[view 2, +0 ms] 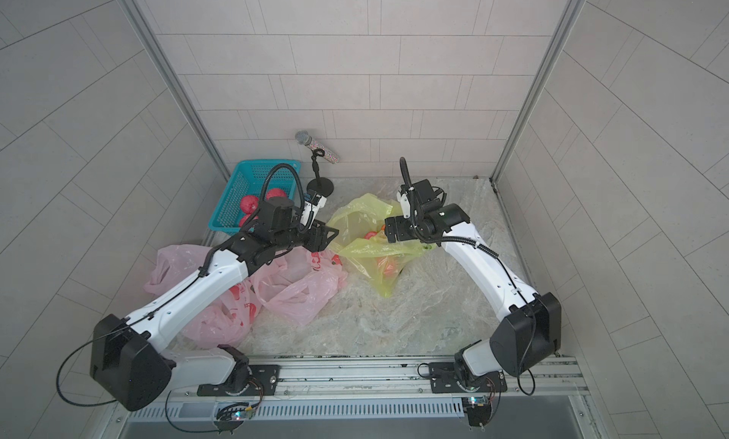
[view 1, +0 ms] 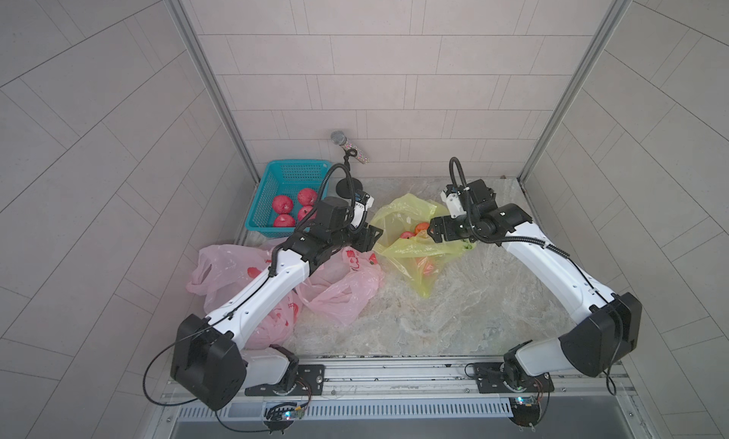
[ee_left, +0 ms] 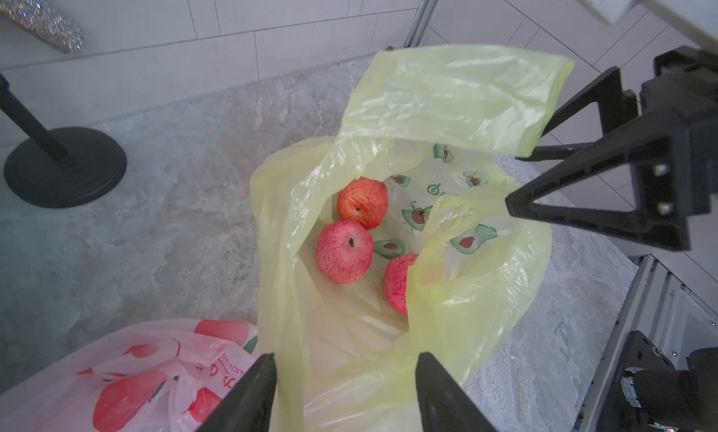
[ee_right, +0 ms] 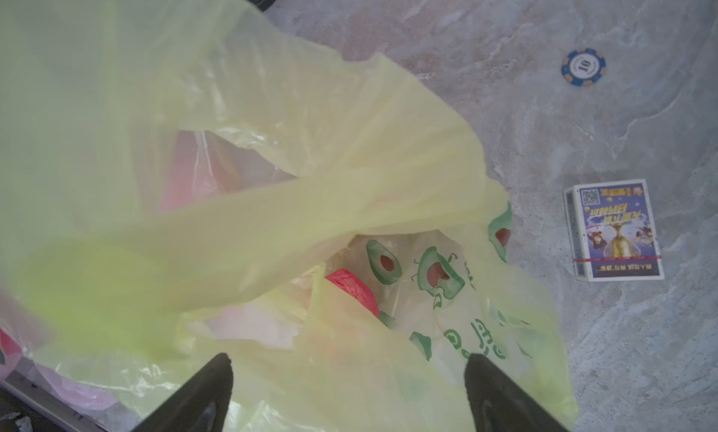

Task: Untie the knot of a plastic bag & take out the apple
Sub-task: Untie the plastic bag at the center of the board.

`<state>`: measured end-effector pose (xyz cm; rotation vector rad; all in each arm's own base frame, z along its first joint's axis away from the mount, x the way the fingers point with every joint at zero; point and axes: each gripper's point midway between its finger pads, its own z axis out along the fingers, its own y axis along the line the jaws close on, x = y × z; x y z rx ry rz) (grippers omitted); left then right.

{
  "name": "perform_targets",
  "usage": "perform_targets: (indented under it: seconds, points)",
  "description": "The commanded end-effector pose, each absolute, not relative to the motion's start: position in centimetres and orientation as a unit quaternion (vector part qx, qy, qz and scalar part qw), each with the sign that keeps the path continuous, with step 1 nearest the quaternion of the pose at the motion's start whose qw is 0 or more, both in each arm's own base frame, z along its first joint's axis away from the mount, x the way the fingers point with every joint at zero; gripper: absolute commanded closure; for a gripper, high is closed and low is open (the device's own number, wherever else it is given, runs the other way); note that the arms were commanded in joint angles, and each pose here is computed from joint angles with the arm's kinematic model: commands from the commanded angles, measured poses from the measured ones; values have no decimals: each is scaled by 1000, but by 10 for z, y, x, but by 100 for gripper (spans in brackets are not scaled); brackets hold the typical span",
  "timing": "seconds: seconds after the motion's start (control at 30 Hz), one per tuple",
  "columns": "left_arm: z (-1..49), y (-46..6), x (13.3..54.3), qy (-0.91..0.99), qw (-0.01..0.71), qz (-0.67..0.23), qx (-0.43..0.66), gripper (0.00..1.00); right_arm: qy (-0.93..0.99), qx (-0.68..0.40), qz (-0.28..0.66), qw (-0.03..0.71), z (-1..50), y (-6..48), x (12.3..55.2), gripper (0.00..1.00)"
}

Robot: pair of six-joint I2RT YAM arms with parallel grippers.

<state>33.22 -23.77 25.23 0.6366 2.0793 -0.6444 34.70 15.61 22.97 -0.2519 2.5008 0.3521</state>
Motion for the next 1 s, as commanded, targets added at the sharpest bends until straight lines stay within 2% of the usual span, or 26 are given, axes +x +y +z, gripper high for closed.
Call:
perform_targets:
  seconds: [0.0, 0.13, 0.27, 0.33, 0.4, 0.57, 0.83, 0.9, 0.97]
  points:
    - [267, -251, 330, 810, 434, -244, 309, 38, 940, -108, 129, 298, 229, 157, 342, 12]
    - [265, -269, 332, 814, 411, -235, 338, 38, 940, -117, 150, 284, 208, 169, 344, 19]
    - [286, -287, 331, 785, 436, -266, 349, 38, 943, -128, 180, 250, 185, 182, 339, 27]
    - [282, -306, 326, 780, 407, -298, 370, 41, 946, -129, 187, 232, 179, 183, 331, 28]
    - [269, -327, 318, 776, 376, -317, 395, 44, 944, -127, 197, 231, 177, 183, 324, 28]
    - [223, -351, 322, 787, 332, -306, 420, 41, 942, -139, 213, 217, 170, 188, 308, 28]
    - [164, -349, 385, 833, 334, -193, 397, 38, 954, -143, 203, 169, 141, 180, 280, 27]
    - [159, -338, 412, 850, 357, -139, 362, 39, 957, -137, 198, 159, 132, 174, 270, 27]
    - [160, -329, 436, 854, 388, -123, 324, 39, 961, -130, 195, 149, 124, 171, 263, 27]
